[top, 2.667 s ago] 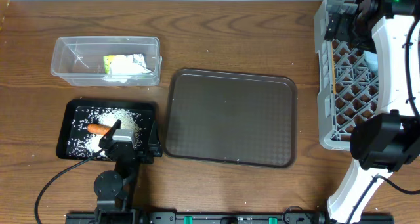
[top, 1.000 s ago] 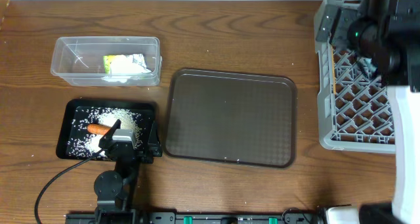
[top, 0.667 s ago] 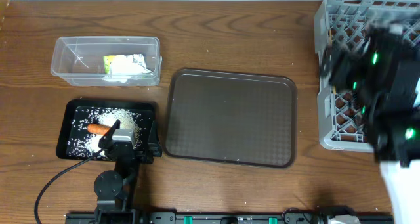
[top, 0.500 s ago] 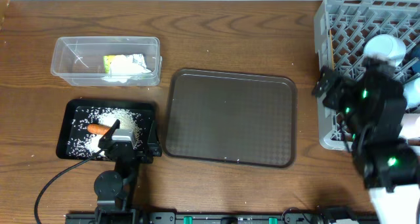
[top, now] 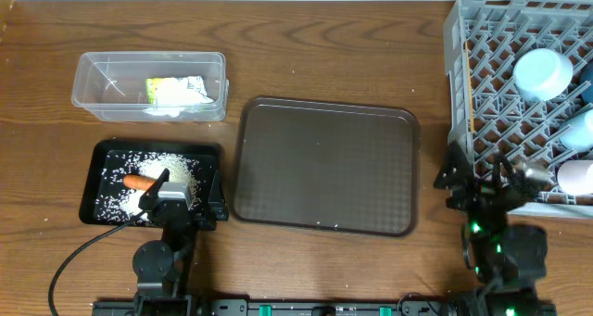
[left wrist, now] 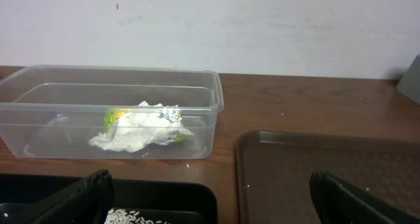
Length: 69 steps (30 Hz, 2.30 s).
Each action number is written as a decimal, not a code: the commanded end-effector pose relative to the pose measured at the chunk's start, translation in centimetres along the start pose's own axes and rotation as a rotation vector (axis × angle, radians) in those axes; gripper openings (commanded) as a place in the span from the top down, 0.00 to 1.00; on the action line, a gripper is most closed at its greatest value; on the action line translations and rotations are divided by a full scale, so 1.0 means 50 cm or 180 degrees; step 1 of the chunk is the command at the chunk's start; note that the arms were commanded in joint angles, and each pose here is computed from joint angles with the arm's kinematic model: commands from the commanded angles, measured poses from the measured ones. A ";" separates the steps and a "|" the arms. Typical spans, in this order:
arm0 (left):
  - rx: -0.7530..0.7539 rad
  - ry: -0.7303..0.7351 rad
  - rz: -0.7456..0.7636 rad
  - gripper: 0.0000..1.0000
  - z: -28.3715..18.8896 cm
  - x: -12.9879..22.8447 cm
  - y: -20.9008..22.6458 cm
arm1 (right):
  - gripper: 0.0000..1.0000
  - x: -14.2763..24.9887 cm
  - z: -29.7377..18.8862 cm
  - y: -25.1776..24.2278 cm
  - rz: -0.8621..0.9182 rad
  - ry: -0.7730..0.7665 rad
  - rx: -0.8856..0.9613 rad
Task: Sort waste into correct bins and load items into the dishwasher rack
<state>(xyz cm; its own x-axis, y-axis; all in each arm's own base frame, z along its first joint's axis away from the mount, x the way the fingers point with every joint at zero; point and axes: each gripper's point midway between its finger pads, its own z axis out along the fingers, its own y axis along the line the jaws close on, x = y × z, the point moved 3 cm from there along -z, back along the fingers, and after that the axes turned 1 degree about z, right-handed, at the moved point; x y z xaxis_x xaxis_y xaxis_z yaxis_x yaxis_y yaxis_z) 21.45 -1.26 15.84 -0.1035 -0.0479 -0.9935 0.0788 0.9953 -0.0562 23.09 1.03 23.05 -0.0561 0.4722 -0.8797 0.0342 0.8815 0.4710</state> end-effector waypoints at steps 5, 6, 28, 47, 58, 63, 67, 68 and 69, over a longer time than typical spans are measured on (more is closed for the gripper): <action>0.0027 0.0119 0.0013 0.02 0.002 0.026 -0.002 | 0.01 0.030 -0.028 -0.012 0.0078 -0.0311 -0.0243; 0.0027 0.0119 0.0013 0.02 0.002 0.026 -0.002 | 0.01 0.035 -0.030 -0.016 0.0079 -0.0351 -0.0256; 0.0027 0.0119 0.0013 0.02 0.002 0.026 -0.002 | 0.01 0.040 -0.030 -0.072 -0.0060 -0.0687 0.0180; 0.0027 0.0119 0.0013 0.02 0.002 0.026 -0.002 | 0.01 0.085 -0.028 -0.121 -0.0808 -0.0326 0.0653; 0.0027 0.0119 0.0013 0.02 0.002 0.026 -0.002 | 0.01 0.096 -0.024 -0.101 -0.0810 -0.0227 0.0399; 0.0027 0.0119 0.0013 0.02 0.002 0.026 -0.002 | 0.01 0.104 -0.021 -0.097 -0.0811 -0.0125 0.0254; 0.0027 0.0119 0.0013 0.02 0.002 0.026 -0.002 | 0.01 0.106 -0.020 -0.101 -0.0803 -0.0077 0.0202; 0.0027 0.0119 0.0013 0.02 0.002 0.026 -0.002 | 0.01 0.108 -0.020 -0.100 -0.0802 -0.0056 0.0175; 0.0027 0.0119 0.0013 0.02 0.002 0.026 -0.002 | 0.01 0.110 -0.020 -0.099 -0.0801 -0.0035 0.0141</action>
<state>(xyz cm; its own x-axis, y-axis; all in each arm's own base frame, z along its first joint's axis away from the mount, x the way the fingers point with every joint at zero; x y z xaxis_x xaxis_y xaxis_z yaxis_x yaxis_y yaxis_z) 21.45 -1.26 15.84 -0.1035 -0.0479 -0.9935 0.0788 0.9953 -0.0562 21.57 -1.55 16.18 -0.0315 0.2478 -0.9683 0.1329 0.9612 0.2417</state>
